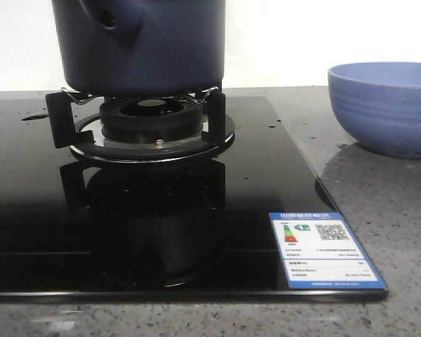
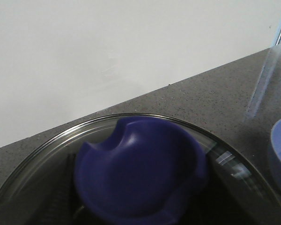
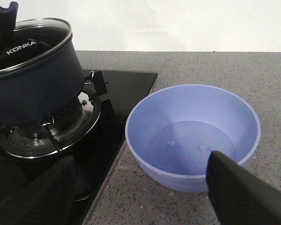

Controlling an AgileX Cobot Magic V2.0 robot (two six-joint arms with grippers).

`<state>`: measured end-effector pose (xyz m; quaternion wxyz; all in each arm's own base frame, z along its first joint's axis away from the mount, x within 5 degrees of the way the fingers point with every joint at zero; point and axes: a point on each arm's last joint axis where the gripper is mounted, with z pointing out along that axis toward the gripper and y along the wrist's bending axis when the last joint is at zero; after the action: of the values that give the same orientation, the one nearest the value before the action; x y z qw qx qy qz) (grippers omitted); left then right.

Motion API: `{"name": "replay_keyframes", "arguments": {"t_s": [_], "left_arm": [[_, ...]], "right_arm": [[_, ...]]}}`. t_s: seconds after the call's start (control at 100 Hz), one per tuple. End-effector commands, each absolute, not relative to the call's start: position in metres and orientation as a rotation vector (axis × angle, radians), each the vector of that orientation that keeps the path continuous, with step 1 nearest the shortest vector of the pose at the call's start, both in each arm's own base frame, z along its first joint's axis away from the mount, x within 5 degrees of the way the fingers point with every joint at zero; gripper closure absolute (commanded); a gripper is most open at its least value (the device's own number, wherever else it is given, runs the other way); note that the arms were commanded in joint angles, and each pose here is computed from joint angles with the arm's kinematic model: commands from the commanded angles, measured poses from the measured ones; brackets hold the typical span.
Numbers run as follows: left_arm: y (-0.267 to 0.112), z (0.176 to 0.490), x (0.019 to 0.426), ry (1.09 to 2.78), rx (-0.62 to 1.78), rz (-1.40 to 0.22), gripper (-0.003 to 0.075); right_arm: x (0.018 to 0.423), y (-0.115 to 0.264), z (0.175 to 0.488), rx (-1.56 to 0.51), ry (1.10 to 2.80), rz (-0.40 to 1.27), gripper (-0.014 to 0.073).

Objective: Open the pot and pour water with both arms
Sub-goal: 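Grasp the blue lid knob with left gripper, bowl rim with right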

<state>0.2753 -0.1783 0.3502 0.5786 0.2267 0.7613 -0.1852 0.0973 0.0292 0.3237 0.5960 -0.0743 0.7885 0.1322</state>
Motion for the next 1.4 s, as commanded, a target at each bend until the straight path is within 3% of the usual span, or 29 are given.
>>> {"name": "replay_keyframes", "arguments": {"t_s": [0.0, 0.16, 0.4, 0.8, 0.94, 1.09, 1.23, 1.39], "left_arm": [[-0.174, 0.379, 0.272, 1.651, 0.474, -0.411, 0.0417], [-0.171, 0.387, 0.267, 1.627, 0.466, -0.415, 0.0417], [-0.149, 0.424, 0.245, 1.519, 0.420, -0.423, 0.0416], [-0.064, 0.454, 0.225, 1.529, 0.269, -0.256, 0.0410], [-0.042, 0.455, 0.223, 1.559, 0.220, -0.196, 0.0360], [-0.031, 0.452, 0.223, 1.591, 0.196, -0.166, 0.0358], [-0.031, 0.452, 0.223, 1.597, 0.199, -0.168, 0.0358], [-0.030, 0.452, 0.223, 1.595, 0.197, -0.166, 0.0358]], "right_arm": [[0.100, 0.028, 0.341, -0.157, 1.732, 0.288, 0.0072], [0.100, 0.028, 0.340, -0.161, 1.738, 0.287, 0.0072], [0.115, 0.030, 0.347, -0.160, 1.795, 0.284, 0.0072], [0.210, 0.011, 0.384, -0.043, 2.102, 0.233, 0.0073], [0.247, -0.005, 0.378, 0.035, 2.260, 0.248, 0.0073], [0.276, -0.020, 0.367, 0.078, 2.402, 0.262, 0.0076], [0.292, -0.030, 0.345, 0.074, 2.577, 0.206, 0.0172], [0.306, -0.032, 0.323, 0.086, 2.657, 0.230, 0.0291]]}}
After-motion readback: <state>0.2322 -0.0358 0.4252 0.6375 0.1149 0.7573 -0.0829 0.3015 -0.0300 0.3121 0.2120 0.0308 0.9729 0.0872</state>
